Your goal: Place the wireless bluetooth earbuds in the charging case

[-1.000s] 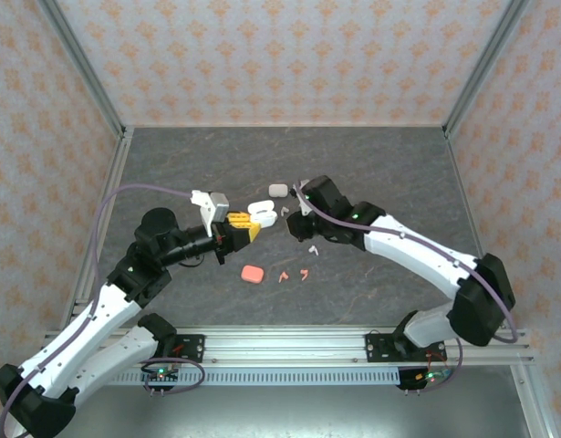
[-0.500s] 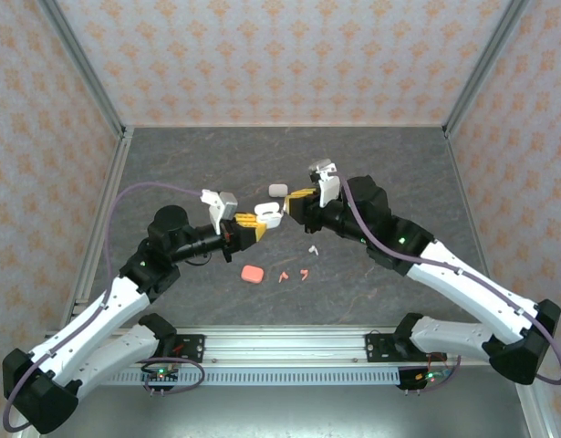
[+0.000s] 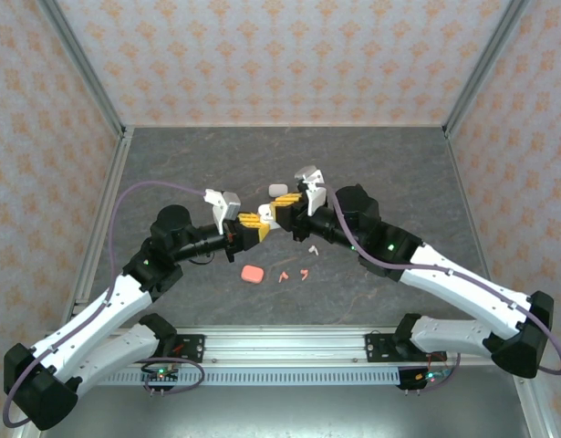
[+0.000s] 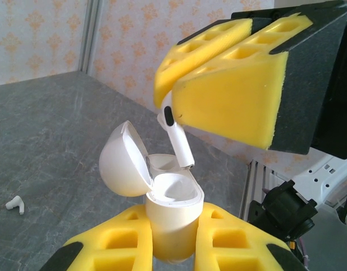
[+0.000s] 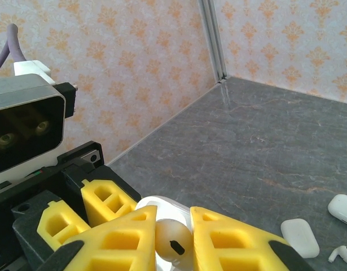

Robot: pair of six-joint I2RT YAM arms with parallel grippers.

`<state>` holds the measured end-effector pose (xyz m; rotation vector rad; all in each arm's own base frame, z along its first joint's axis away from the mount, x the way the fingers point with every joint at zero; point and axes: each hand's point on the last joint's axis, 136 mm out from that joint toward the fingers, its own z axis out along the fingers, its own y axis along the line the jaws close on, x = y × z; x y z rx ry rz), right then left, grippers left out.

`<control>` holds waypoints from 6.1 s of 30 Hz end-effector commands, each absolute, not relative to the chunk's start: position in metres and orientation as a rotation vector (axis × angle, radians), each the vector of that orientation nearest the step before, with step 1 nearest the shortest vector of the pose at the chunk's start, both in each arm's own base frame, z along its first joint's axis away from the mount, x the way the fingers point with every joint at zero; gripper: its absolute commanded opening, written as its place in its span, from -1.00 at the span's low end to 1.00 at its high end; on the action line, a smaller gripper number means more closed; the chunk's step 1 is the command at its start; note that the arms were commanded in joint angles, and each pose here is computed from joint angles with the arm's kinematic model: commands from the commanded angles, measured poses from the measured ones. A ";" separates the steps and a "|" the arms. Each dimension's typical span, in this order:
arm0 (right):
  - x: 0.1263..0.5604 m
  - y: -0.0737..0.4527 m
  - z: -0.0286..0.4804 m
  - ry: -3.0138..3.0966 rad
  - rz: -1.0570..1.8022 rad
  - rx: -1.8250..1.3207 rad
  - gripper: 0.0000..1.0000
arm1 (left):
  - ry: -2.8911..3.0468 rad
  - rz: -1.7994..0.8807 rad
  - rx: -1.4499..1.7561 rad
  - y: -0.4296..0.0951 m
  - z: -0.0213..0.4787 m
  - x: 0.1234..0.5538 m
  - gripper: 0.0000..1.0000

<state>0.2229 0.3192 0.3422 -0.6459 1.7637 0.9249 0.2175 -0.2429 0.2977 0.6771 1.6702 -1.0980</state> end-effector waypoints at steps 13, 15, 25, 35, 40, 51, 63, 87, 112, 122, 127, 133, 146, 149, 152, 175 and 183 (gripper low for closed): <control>0.211 0.336 0.336 1.776 0.997 -0.719 -0.63 | 1.618 -1.117 0.691 -0.246 0.309 0.212 -1.00; 0.209 0.336 0.334 1.790 1.004 -0.727 -0.63 | 1.616 -1.115 0.692 -0.246 0.309 0.212 -1.00; 0.206 0.338 0.325 1.843 1.011 -0.749 -0.61 | 1.618 -1.113 0.690 -0.245 0.309 0.212 -1.00; 0.215 0.333 0.340 1.859 0.980 -0.679 -0.19 | 1.621 -1.112 0.694 -0.246 0.308 0.212 -1.00; 0.222 0.321 0.361 1.821 0.938 -0.601 0.10 | 1.624 -1.108 0.693 -0.245 0.307 0.212 -1.00; 0.255 0.270 0.356 1.892 0.820 -0.340 0.99 | 1.620 -1.097 0.696 -0.245 0.307 0.213 -1.00; 0.296 0.214 0.244 2.217 0.673 0.027 0.98 | 1.622 -1.092 0.700 -0.245 0.307 0.213 -1.00; 0.295 0.224 0.063 2.770 0.367 -0.126 0.26 | 1.634 -1.081 0.700 -0.243 0.305 0.212 -1.00; 0.281 0.231 0.024 2.948 0.266 -0.323 -0.06 | 1.652 -1.077 0.684 -0.242 0.300 0.213 -1.00; 0.275 0.226 0.014 2.977 0.202 -0.356 -0.22 | 1.652 -1.079 0.685 -0.241 0.301 0.212 -1.00; 0.275 0.226 0.011 2.979 0.193 -0.361 -0.40 | 1.654 -1.078 0.683 -0.241 0.301 0.212 -1.00; 0.279 0.226 0.021 2.944 0.198 -0.348 -0.54 | 1.656 -1.077 0.683 -0.241 0.301 0.213 -1.00; 0.298 0.230 0.130 2.605 0.419 -0.177 -0.55 | 1.630 -1.079 0.649 -0.240 0.305 0.216 -1.00; 0.298 0.231 0.168 2.488 0.510 -0.135 -0.54 | 1.613 -1.079 0.628 -0.239 0.307 0.217 -1.00; 0.296 0.231 0.202 2.382 0.598 -0.111 -0.54 | 1.603 -1.071 0.615 -0.238 0.310 0.219 -1.00; 0.250 0.267 0.345 1.814 1.015 -0.222 -0.55 | 1.562 -1.044 0.555 -0.234 0.321 0.228 -1.00; 0.239 0.280 0.376 1.691 1.097 -0.249 -0.55 | 1.561 -1.038 0.546 -0.233 0.321 0.229 -1.00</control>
